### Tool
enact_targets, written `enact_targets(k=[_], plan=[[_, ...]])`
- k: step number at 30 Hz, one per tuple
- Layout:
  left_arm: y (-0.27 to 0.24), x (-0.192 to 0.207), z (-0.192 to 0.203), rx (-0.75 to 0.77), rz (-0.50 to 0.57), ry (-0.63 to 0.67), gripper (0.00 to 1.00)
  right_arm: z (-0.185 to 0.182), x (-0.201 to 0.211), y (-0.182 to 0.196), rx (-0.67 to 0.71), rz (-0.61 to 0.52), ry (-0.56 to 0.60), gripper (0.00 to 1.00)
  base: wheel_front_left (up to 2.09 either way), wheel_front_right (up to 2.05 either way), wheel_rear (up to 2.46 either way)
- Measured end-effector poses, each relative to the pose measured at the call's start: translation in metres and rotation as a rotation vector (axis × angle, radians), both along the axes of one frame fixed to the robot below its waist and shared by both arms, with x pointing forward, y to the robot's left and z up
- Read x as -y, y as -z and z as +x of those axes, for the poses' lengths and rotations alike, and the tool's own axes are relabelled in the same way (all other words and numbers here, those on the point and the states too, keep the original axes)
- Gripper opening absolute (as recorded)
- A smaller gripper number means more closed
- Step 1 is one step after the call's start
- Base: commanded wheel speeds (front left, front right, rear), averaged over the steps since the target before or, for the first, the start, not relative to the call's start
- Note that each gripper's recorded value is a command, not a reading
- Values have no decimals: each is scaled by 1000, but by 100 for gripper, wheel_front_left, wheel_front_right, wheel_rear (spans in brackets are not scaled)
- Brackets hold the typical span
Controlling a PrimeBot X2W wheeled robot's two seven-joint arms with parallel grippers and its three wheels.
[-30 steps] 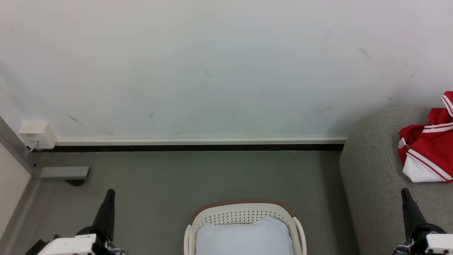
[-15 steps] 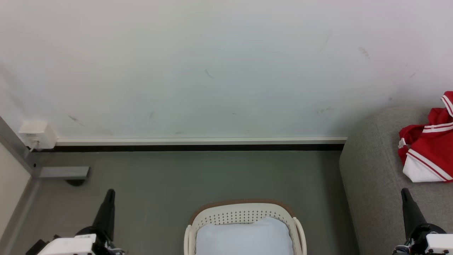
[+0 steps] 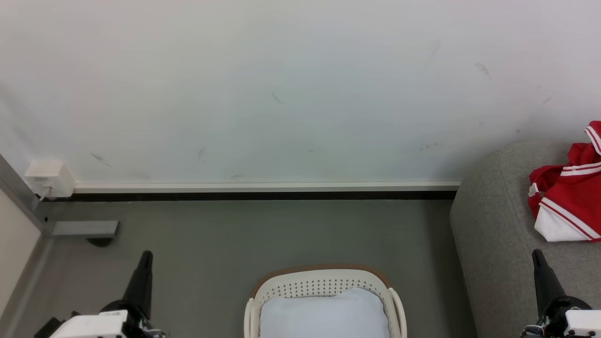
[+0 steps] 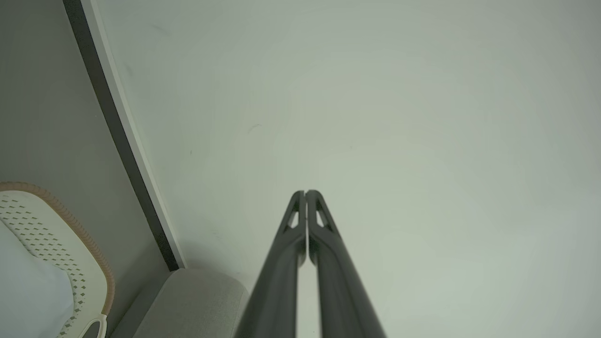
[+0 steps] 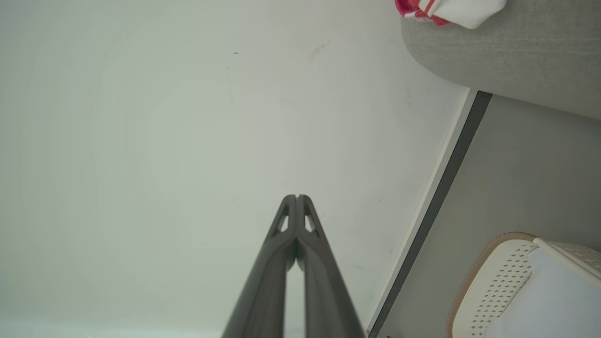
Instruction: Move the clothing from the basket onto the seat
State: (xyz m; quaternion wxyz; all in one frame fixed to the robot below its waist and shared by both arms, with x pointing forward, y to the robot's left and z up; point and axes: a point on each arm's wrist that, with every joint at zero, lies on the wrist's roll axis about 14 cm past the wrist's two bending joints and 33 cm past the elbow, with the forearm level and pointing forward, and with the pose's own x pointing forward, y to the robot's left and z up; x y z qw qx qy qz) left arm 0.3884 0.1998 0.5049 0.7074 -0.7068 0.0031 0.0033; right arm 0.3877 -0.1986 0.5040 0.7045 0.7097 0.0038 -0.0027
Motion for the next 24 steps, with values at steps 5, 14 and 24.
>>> enact_targets(k=[5,14,24], plan=[[0,0,0,0,0,0,0,0,0,0,0,0,0,0,0,0,0],[0,0,0,0,0,0,0,0,0,0,0,0,0,0,0,0,0],[0,0,0,0,0,0,0,0,0,0,0,0,0,0,0,0,0]])
